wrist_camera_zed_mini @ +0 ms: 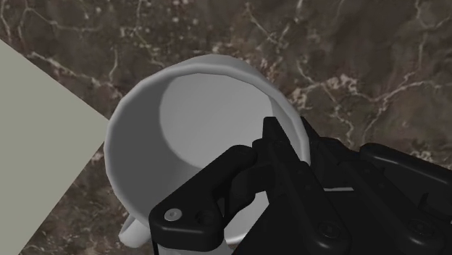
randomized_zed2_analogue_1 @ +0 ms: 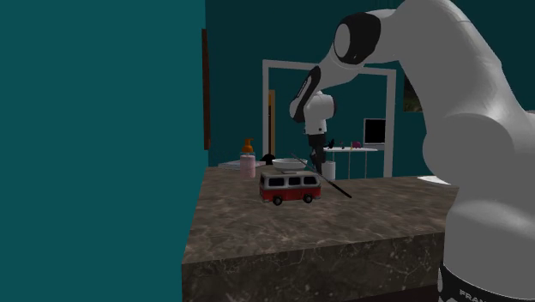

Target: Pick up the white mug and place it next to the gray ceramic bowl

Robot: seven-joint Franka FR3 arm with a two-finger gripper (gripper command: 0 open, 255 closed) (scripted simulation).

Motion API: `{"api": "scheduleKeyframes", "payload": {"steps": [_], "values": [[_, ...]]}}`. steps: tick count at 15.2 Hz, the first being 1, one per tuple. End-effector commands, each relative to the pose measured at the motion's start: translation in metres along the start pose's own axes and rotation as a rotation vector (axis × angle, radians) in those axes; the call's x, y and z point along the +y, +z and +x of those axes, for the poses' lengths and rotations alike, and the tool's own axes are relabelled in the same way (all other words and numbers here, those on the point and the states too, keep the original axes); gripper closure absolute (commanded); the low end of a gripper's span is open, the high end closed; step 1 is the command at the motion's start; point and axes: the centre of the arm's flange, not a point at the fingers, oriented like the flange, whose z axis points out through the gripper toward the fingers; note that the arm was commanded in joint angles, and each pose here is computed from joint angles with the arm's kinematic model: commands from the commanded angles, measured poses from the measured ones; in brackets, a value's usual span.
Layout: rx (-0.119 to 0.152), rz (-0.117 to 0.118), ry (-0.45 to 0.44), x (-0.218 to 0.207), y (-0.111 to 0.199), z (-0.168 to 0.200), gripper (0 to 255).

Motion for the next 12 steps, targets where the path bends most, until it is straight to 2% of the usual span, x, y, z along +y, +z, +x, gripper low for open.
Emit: {"api": "scheduleKeyframes", "payload": {"steps": [1, 8, 9, 12], "values": [[0.0, 0.0, 0.0, -0.0005, 0.0038, -0.0003, 255], [0.0, 0.0, 0.0, -0.0004, 0.0038, -0.0003, 255], [0.0, 0.0, 0.0, -0.0004, 0.0038, -0.0003, 0], [0.0, 0.0, 0.0, -0.0004, 0.0038, -0.0003, 0]]}}
